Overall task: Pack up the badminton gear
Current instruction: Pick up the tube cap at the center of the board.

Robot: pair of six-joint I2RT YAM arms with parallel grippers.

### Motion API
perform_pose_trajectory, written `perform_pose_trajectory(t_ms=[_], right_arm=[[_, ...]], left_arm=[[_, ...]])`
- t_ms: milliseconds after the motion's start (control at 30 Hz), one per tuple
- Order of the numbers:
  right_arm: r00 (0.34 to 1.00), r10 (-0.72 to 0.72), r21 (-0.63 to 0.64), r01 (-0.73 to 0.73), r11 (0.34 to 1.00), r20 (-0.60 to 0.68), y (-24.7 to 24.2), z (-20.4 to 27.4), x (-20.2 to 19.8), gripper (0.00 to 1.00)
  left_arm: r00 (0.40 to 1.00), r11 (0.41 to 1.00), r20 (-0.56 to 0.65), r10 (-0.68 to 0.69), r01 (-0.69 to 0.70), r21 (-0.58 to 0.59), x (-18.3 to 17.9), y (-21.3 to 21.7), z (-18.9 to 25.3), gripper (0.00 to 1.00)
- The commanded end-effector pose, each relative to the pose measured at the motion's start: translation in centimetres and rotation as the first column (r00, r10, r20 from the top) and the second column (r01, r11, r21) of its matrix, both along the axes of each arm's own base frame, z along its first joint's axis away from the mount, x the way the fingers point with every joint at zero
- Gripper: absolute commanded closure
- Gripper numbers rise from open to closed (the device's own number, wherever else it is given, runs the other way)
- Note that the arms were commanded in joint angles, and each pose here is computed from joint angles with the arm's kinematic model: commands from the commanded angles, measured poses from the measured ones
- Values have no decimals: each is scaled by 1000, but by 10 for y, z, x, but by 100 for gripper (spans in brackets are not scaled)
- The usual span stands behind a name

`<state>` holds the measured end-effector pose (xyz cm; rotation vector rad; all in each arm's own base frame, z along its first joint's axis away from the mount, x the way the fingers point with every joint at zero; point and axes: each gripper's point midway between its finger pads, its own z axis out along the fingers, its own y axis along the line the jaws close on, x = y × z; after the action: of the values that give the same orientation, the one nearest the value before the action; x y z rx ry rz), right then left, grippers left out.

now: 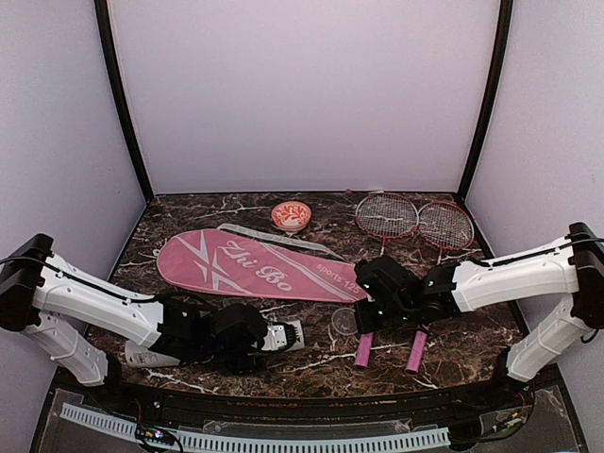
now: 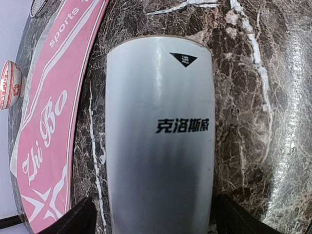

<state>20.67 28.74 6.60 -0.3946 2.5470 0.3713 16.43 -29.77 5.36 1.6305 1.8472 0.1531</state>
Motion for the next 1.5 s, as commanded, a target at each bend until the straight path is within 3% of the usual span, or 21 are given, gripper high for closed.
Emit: perform_pose_trajectory(t_ms=[0,500,667,867,1100,1267,1467], right_arm=[[1000,-12,74,11,997,15,7,10,5,100],[1000,-15,120,14,993,4,10,12,2,100],[1000,-21,140,21,990,0,9,15,1,100],[999,-39,208,37,977,3,1,27,-5,100],[998,-56,452,54,890,-8,1,60,-19,100],[999,-14,594,-16,804,46,15,100,-29,100],[982,-41,647,-89,758,183,26,158,-34,100]], left_arm=[[1000,999,15,-13,12,40,0,3,-9,14],[999,989,41,-32,26,148,2,8,-31,16],[998,989,56,-26,18,149,5,6,-31,23],[998,1000,60,-10,10,-5,4,-6,0,28],[999,983,49,5,4,-181,6,-11,43,32],[999,941,21,-41,46,-334,3,-16,85,34],[998,865,2,-64,57,-498,4,-10,125,35]])
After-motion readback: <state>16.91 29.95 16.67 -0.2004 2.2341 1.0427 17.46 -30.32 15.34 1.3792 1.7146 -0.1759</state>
